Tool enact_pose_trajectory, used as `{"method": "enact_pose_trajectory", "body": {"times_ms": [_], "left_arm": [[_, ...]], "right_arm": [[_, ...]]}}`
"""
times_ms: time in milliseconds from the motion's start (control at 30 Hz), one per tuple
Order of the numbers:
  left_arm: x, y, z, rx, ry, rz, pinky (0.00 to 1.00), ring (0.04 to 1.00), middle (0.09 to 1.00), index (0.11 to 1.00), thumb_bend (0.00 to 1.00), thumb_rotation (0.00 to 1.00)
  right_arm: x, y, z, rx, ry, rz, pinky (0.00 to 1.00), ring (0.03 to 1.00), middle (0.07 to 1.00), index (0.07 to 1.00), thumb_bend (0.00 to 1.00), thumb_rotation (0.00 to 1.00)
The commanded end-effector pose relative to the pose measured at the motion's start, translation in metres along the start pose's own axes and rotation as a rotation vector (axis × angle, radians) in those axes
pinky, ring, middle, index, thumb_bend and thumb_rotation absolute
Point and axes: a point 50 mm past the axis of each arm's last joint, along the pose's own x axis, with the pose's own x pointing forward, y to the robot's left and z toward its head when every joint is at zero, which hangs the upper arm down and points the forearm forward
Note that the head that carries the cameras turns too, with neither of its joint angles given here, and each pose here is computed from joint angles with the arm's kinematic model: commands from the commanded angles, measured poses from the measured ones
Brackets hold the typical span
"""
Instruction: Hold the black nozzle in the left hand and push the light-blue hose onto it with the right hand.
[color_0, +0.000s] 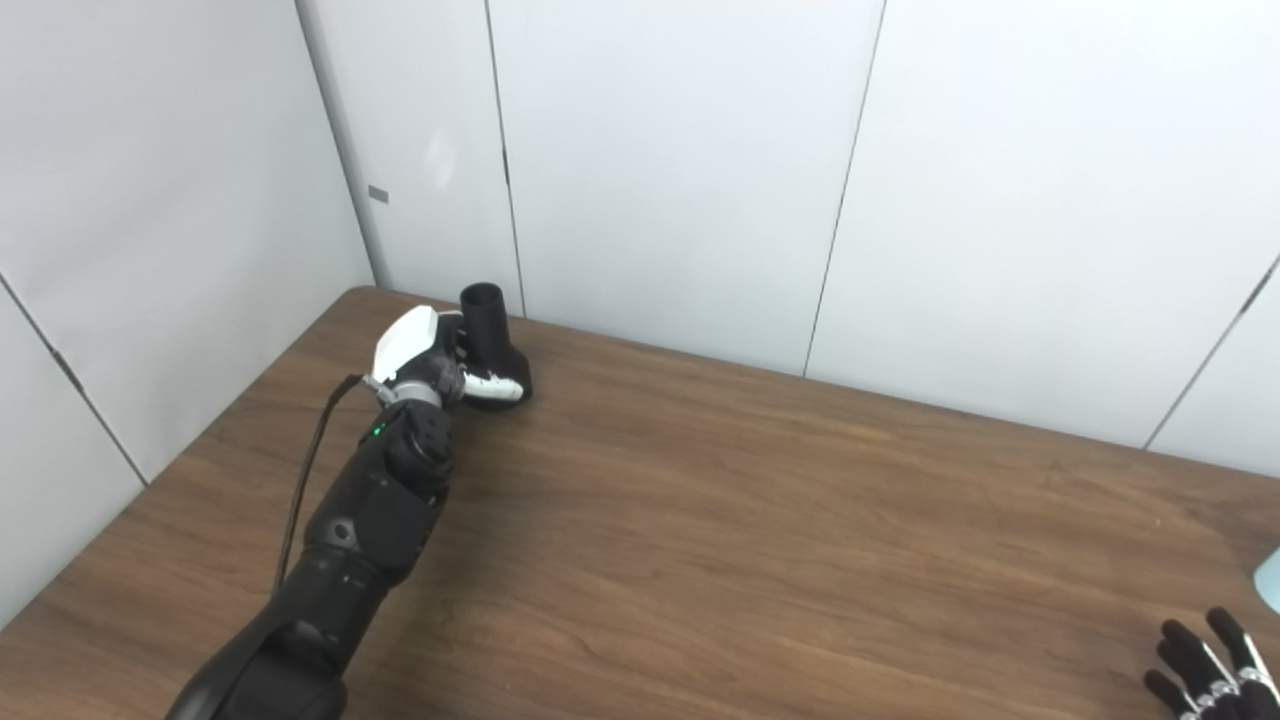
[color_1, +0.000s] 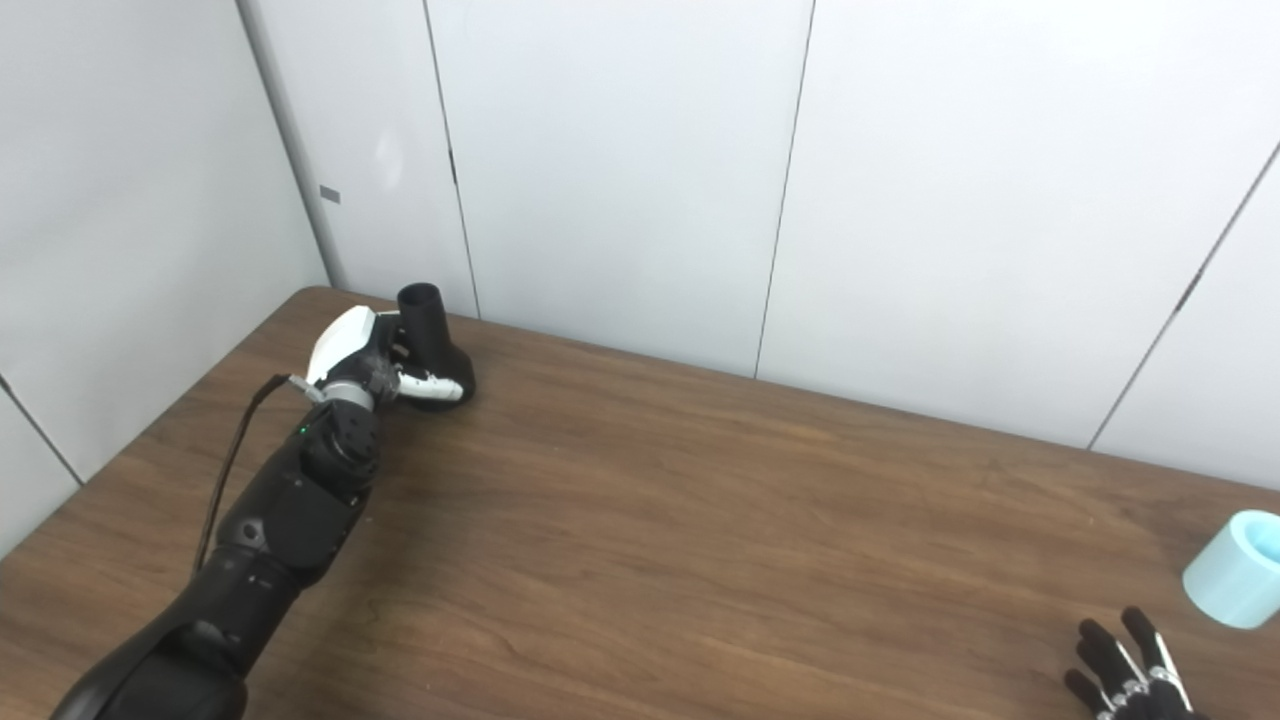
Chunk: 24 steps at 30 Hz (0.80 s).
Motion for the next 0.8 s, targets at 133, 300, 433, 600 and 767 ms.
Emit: {"method": "enact_pose_trajectory", "body": {"times_ms": [133,300,433,600,767], "left_arm": [[-0.0092,-0.0341,-0.0113,-0.039,0.013,-0.115,0.57,0.575,0.546,0.467,0.51,0.0],[-0.0127,-0.0358,-0.0106,-0.041,0.015,-0.102,0.56,0.488,0.532,0.46,0.5,0.0],[-0.0153,-0.0342,-0.0083,-0.036,0.01,-0.092,0.56,0.484,0.535,0.459,0.5,0.0],[-0.0153,-0.0332,-0.0079,-0.037,0.003,-0.089,0.54,0.471,0.528,0.465,0.5,0.0],[-0.0142,-0.0351,-0.0117,-0.029,-0.017,-0.094,0.55,0.481,0.526,0.463,0.5,0.0]], "right_arm": [[-0.0256,0.004,-0.0294,0.076,0.115,-0.057,0.88,0.925,0.899,0.951,0.75,1.0],[-0.0262,0.0028,-0.0286,0.072,0.109,-0.055,0.87,0.916,0.899,0.942,0.74,1.0],[-0.0259,0.0031,-0.028,0.083,0.113,-0.056,0.86,0.912,0.892,0.932,0.73,1.0],[-0.024,0.0041,-0.0279,0.077,0.115,-0.053,0.87,0.914,0.894,0.934,0.72,1.0],[-0.0213,0.0057,-0.0289,0.079,0.107,-0.04,0.88,0.919,0.899,0.933,0.73,1.0]]}}
